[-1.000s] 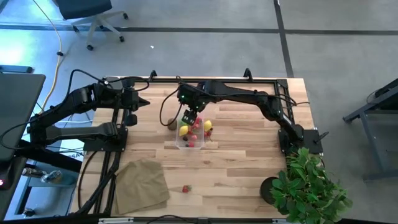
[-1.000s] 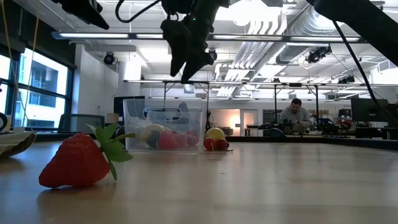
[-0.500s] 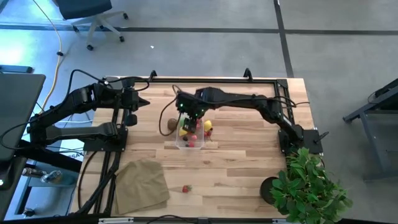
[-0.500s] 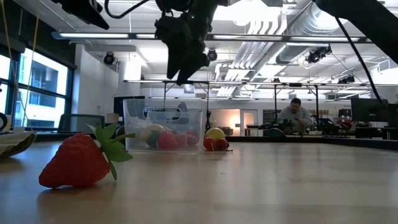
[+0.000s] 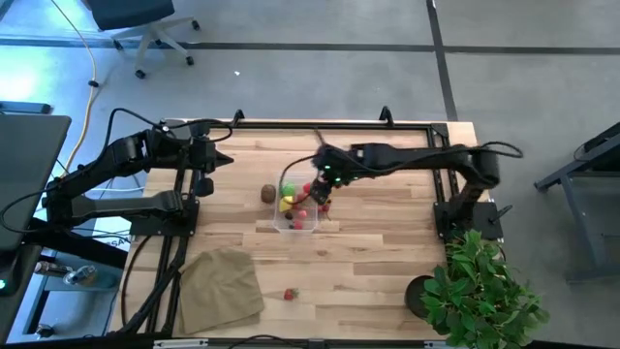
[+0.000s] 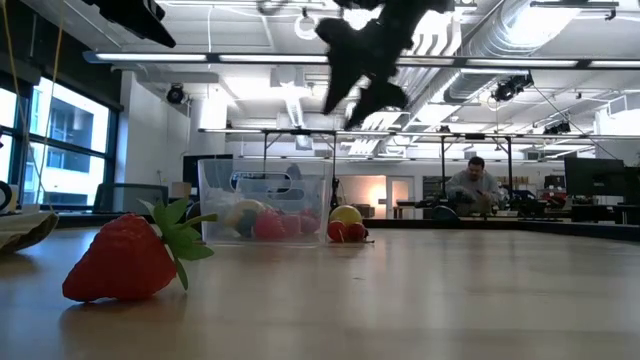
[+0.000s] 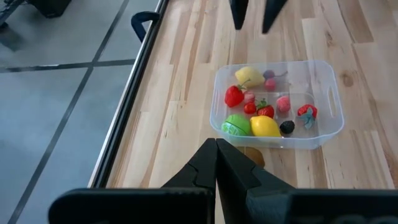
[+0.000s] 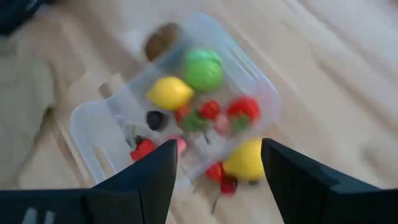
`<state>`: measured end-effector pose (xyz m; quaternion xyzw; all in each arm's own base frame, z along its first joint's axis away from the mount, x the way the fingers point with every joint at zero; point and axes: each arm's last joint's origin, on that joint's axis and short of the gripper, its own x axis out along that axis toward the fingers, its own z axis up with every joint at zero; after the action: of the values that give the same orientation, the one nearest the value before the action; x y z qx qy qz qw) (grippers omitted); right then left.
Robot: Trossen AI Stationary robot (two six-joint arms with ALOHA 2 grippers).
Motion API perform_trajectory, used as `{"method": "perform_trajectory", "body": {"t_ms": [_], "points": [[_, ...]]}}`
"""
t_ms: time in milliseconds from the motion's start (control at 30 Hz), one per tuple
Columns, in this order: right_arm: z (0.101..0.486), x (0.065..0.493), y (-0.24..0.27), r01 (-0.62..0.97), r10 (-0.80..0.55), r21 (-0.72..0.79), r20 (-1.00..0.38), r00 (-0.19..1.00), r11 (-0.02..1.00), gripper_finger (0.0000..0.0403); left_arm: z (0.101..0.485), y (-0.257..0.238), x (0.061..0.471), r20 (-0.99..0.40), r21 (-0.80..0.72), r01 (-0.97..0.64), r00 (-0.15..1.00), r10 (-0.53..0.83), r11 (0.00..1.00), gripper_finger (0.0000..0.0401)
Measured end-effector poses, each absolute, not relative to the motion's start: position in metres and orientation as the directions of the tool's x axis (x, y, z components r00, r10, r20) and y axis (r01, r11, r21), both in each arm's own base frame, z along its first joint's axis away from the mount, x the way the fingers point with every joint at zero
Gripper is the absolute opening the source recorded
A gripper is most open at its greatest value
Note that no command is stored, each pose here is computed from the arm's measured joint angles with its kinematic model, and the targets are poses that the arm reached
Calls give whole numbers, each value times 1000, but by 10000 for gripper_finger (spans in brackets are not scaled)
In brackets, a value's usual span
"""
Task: Pick and placing Produce into tupperware
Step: Put the lemon into the transparent bin
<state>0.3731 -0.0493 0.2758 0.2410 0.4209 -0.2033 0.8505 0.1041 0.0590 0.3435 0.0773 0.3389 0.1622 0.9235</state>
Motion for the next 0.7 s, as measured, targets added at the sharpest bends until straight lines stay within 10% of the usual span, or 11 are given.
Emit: {"method": "perform_trajectory", "body": {"t_ms": [300, 700], "points": [[240, 334, -81, 825, -52, 455, -865, 498, 334, 224, 343, 59, 104, -601, 252, -248, 718, 352, 935, 1], [194, 346, -106, 827, 109, 520, -854, 509, 215, 224, 343, 59, 104, -601, 253, -248, 717, 352, 935, 1]]}}
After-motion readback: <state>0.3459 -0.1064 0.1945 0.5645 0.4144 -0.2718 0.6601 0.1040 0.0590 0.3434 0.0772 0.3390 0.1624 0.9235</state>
